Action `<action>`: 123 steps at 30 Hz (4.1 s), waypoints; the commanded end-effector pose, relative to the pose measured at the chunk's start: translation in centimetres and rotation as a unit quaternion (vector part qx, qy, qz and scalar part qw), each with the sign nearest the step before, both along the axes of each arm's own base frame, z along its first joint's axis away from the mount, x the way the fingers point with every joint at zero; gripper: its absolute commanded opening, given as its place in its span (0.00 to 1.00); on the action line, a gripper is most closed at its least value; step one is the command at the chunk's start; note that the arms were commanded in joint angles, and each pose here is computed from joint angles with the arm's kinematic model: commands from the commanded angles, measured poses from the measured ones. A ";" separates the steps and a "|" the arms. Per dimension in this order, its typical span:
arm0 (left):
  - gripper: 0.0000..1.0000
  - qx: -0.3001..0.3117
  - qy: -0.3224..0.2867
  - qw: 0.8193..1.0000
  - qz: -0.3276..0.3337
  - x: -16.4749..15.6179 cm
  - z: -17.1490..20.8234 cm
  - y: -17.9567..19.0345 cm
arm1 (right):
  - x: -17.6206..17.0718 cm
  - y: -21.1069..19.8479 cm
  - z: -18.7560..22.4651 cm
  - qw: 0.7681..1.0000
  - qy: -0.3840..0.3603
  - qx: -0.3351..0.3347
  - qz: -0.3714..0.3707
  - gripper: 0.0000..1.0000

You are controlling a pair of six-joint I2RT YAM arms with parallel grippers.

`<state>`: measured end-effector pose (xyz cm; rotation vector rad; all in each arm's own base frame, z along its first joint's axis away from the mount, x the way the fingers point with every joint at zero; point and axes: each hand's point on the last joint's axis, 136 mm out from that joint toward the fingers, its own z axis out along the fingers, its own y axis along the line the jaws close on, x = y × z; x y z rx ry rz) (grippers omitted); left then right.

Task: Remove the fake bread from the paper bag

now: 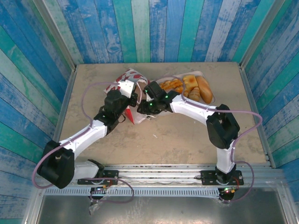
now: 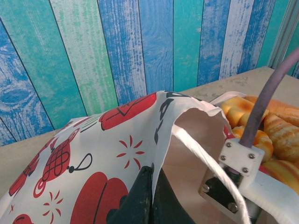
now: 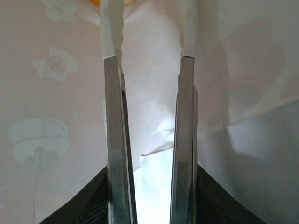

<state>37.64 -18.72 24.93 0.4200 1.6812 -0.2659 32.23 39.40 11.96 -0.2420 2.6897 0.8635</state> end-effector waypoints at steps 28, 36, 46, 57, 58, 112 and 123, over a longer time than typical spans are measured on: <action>0.00 -0.027 -0.076 0.996 -0.045 -2.0 5.0 -0.7 | -0.6 -1.8 2.8 0.999 -0.037 -0.021 0.017 0.46; 0.00 -0.027 -0.030 0.999 -0.030 -0.5 3.7 -1.0 | 0.1 0.0 1.4 0.999 0.013 0.031 0.018 0.46; 0.00 -0.044 0.017 0.999 0.015 1.7 2.2 -0.8 | 0.0 0.3 2.0 0.999 -0.006 0.032 0.029 0.45; 0.00 -0.049 0.031 0.998 0.002 2.0 1.9 -1.6 | -1.9 1.4 1.4 0.998 0.001 0.025 0.057 0.45; 0.00 -0.049 0.029 0.998 -0.004 1.8 1.9 -1.7 | -1.8 1.6 1.3 0.998 0.004 0.027 0.058 0.45; 0.00 -0.055 0.019 0.994 -0.092 -2.1 3.4 -3.0 | 5.9 5.0 0.8 0.987 0.001 0.158 0.013 0.16; 0.00 -0.035 0.025 0.998 -0.053 -1.6 2.6 -1.7 | 6.0 2.7 4.6 0.991 -0.079 0.109 0.025 0.01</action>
